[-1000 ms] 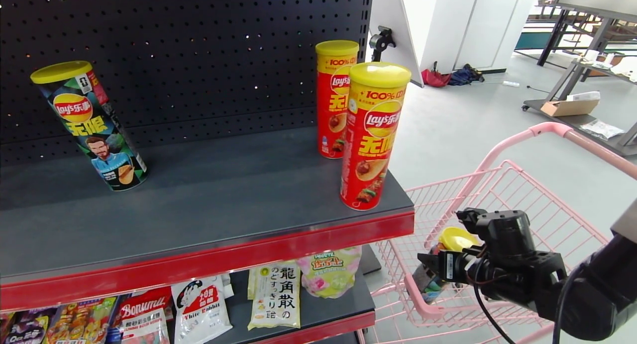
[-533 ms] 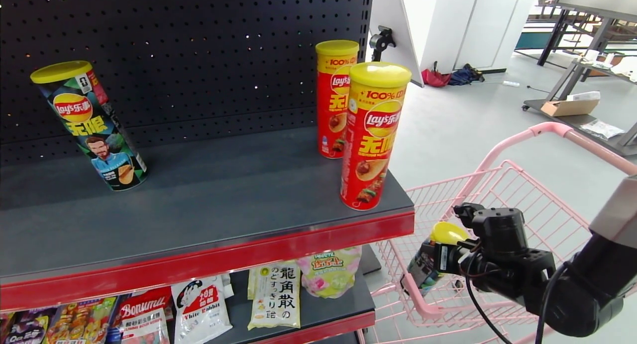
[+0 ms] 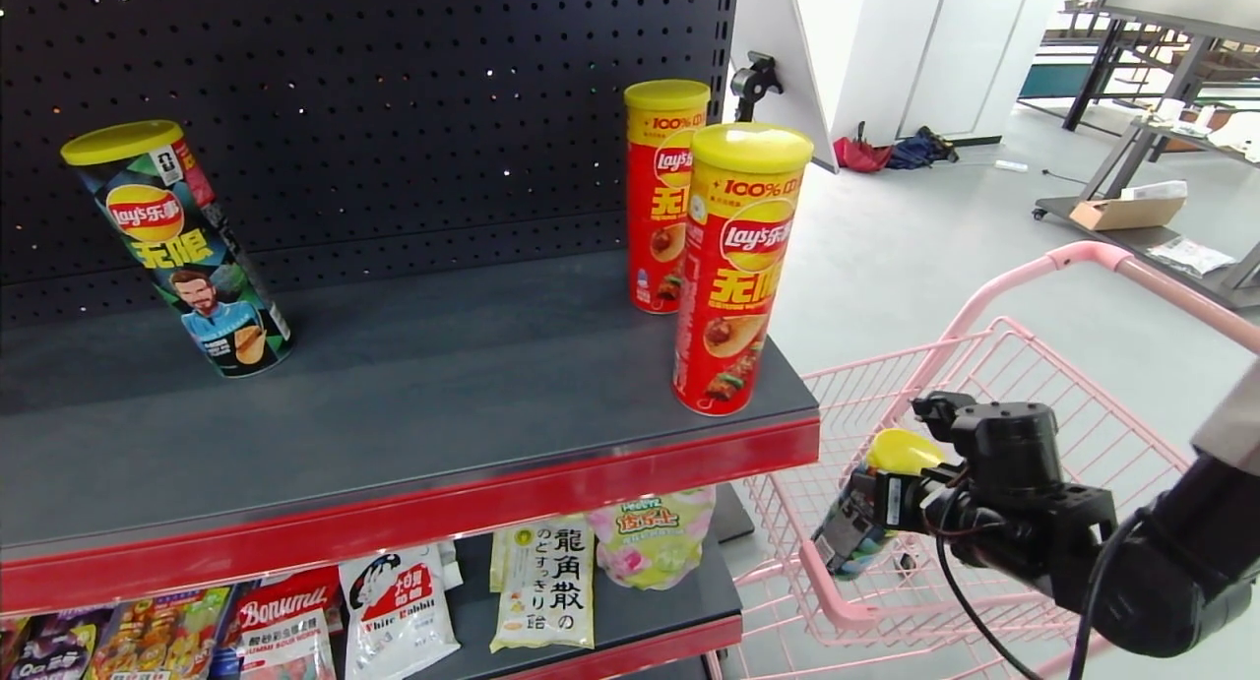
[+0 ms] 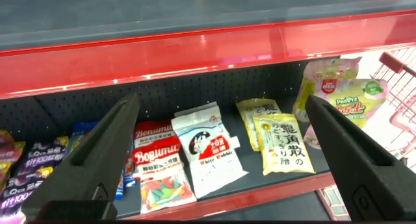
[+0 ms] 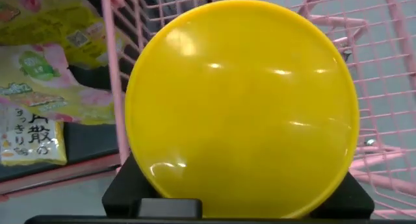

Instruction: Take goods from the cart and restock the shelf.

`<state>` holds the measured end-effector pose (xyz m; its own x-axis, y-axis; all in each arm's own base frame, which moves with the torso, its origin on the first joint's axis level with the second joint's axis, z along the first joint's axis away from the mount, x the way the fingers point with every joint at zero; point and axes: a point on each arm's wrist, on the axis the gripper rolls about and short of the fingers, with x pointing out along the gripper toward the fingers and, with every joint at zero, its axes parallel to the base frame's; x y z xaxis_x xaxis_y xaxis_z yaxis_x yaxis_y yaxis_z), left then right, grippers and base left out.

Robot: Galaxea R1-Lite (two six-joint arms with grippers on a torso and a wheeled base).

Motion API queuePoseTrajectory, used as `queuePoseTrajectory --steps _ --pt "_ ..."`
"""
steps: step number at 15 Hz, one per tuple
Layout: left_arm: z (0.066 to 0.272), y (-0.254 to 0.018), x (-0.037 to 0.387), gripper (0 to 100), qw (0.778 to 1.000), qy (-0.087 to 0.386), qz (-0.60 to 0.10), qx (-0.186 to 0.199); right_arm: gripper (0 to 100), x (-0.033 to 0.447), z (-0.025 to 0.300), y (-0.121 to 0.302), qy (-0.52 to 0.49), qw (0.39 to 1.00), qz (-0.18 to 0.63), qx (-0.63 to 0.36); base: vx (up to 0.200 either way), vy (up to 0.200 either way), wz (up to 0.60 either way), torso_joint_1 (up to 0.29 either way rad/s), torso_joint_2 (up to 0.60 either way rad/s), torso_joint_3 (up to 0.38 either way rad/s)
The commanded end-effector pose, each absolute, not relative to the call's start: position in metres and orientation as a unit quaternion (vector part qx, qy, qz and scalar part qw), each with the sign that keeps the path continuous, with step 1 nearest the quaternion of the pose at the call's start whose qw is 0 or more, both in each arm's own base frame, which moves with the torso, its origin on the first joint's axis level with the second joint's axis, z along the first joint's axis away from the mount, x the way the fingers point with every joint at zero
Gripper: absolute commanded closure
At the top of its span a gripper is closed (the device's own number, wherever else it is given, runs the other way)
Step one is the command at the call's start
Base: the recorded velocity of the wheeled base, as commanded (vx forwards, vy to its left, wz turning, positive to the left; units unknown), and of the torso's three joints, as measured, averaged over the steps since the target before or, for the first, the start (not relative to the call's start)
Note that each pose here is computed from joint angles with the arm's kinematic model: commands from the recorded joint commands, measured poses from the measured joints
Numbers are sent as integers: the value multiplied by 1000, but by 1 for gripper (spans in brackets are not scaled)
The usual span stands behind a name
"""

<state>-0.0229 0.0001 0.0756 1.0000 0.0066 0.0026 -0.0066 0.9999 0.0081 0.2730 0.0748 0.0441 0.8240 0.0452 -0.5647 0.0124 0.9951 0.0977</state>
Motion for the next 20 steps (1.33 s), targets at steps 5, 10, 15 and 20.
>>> queuePoseTrajectory --steps 5,10,15,20 --pt "76 0 -23 0 1000 -1 4 4 100 219 197 40 161 986 -6 32 0 0 0 0 0 0" --pt "76 0 -23 0 1000 -1 4 3 100 122 263 20 188 982 -7 9 0 0 0 0 0 0" --pt "76 0 -23 0 1000 -1 4 3 100 63 256 2 156 986 -42 -43 0 0 0 0 0 0" --pt "76 0 -23 0 1000 -1 4 3 100 44 241 0 151 986 -48 -44 0 0 0 0 0 0"
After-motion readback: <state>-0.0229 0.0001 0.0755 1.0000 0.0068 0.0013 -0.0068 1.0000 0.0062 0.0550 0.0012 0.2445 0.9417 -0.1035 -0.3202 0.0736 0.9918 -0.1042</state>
